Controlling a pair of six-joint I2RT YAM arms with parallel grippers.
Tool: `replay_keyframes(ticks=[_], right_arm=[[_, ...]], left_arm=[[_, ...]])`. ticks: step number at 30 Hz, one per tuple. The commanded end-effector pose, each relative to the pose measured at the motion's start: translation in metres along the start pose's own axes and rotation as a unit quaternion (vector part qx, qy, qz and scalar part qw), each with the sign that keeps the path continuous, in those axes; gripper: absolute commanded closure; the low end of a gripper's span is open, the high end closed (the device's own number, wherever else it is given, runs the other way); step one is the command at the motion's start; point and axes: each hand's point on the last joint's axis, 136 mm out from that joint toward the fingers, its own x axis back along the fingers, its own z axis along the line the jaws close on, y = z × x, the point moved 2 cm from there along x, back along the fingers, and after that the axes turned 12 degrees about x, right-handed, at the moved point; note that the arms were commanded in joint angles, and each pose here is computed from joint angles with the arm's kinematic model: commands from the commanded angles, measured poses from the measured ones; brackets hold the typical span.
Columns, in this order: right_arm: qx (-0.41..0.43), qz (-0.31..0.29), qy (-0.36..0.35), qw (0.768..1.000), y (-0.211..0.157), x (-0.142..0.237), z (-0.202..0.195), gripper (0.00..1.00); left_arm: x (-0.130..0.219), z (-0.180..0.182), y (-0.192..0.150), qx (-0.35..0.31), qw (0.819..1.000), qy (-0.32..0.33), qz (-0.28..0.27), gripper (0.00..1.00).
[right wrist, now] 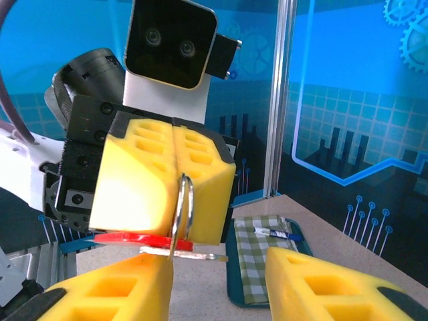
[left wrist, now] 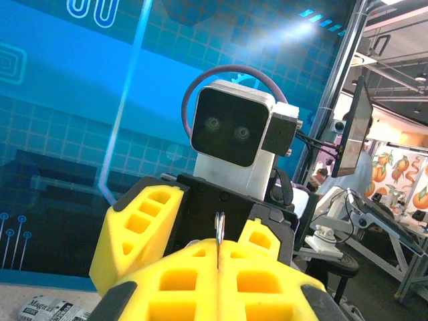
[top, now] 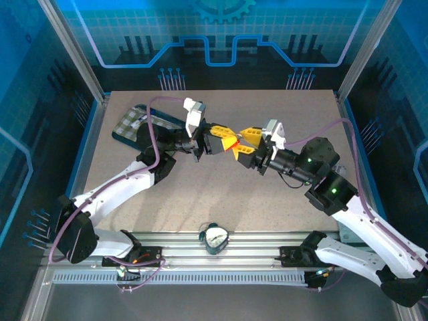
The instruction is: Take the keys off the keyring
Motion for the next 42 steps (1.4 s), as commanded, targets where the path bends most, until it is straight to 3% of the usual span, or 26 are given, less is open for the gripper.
replay_keyframes(ticks=[1, 7, 9, 12, 17, 21, 25, 30, 35, 42], right_arm=[[0.023, -0.058, 0.007, 0.998, 0.028, 0.007, 0.004, 0.55], [0.016, -0.066, 0.033, 0.997, 0.031, 0.005, 0.012, 0.54], [0.011, -0.063, 0.029, 0.998, 0.029, 0.004, 0.01, 0.62], [0.007, -0.061, 0.024, 0.998, 0.027, 0.005, 0.009, 0.64], [0.001, -0.052, 0.005, 0.999, 0.023, 0.007, 0.004, 0.76], [-0.002, -0.047, 0.007, 0.999, 0.02, 0.011, 0.006, 0.6], [-0.007, -0.049, 0.035, 0.998, 0.021, 0.012, 0.014, 0.7], [-0.018, -0.036, 0.052, 0.998, 0.014, 0.006, 0.017, 0.62], [-0.027, -0.03, 0.057, 0.998, 0.009, 0.003, 0.018, 0.63], [-0.03, -0.029, 0.054, 0.998, 0.009, 0.004, 0.016, 0.76]], left_arm=[[-0.001, -0.005, -0.002, -0.003, 1.0, -0.019, 0.01, 1.0], [-0.001, -0.006, -0.001, -0.002, 1.0, -0.022, 0.007, 1.0], [-0.001, -0.007, -0.001, -0.004, 1.0, -0.022, 0.007, 1.0], [-0.001, -0.007, -0.002, -0.005, 1.0, -0.021, 0.007, 1.0], [0.0, -0.009, 0.0, -0.012, 1.0, -0.02, 0.003, 1.0], [0.003, -0.009, 0.001, -0.013, 1.0, -0.017, 0.002, 1.0], [0.002, -0.009, 0.002, -0.012, 1.0, -0.018, 0.001, 1.0], [0.002, -0.01, 0.003, -0.015, 1.0, -0.02, 0.0, 1.0], [0.002, -0.013, 0.005, -0.018, 1.0, -0.022, -0.002, 1.0], [0.002, -0.014, 0.006, -0.02, 1.0, -0.023, -0.003, 1.0]])
